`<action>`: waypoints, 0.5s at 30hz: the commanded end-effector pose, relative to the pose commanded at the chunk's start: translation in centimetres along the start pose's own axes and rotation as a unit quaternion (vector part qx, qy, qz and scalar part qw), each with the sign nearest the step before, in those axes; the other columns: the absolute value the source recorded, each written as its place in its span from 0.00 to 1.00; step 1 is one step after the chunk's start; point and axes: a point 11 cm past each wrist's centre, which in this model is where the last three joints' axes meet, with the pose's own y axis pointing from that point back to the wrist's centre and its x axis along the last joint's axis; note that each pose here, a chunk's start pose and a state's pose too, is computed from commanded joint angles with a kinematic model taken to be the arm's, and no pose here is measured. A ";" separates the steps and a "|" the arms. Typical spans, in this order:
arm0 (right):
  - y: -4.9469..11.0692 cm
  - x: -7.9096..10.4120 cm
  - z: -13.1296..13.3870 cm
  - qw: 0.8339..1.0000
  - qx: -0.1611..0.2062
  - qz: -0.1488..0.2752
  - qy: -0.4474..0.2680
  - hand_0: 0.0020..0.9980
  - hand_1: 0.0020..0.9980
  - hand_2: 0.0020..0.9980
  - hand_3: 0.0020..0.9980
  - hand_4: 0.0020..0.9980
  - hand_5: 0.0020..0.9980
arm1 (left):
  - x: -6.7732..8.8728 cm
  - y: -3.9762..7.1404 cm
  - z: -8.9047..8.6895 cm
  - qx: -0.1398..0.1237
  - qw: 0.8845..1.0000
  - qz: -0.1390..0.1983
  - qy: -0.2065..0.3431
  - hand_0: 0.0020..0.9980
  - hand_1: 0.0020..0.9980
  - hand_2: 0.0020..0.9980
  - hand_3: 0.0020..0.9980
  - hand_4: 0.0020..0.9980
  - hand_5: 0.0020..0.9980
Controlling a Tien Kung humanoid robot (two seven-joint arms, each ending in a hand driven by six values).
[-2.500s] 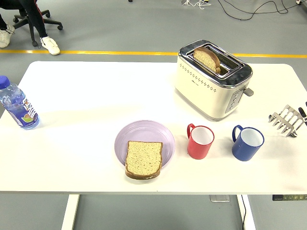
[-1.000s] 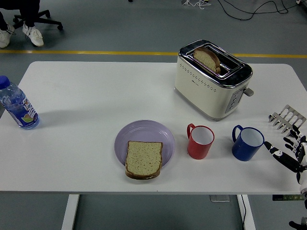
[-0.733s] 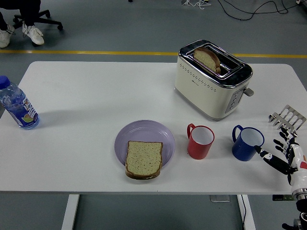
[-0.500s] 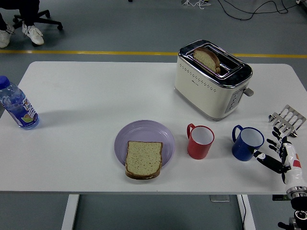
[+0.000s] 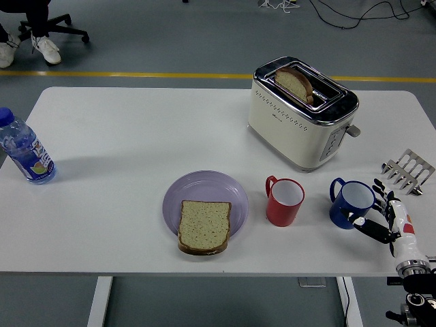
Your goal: Pick up the cup,pour liquid into bread,place the cup on the desk
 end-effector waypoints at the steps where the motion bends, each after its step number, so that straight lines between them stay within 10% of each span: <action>1: -0.1 0.0 -0.1 1.000 0.001 0.002 -0.001 0.83 0.82 0.90 0.94 1.00 0.17 | 0.0 0.0 0.0 0.000 1.000 0.000 0.000 0.64 0.67 0.69 0.57 0.39 1.00; 15: -1.0 -1.0 0.0 1.000 -0.005 0.001 0.002 0.83 0.80 0.88 0.92 1.00 0.16 | -0.1 0.0 0.0 0.000 1.000 0.000 -0.001 0.64 0.67 0.69 0.57 0.39 1.00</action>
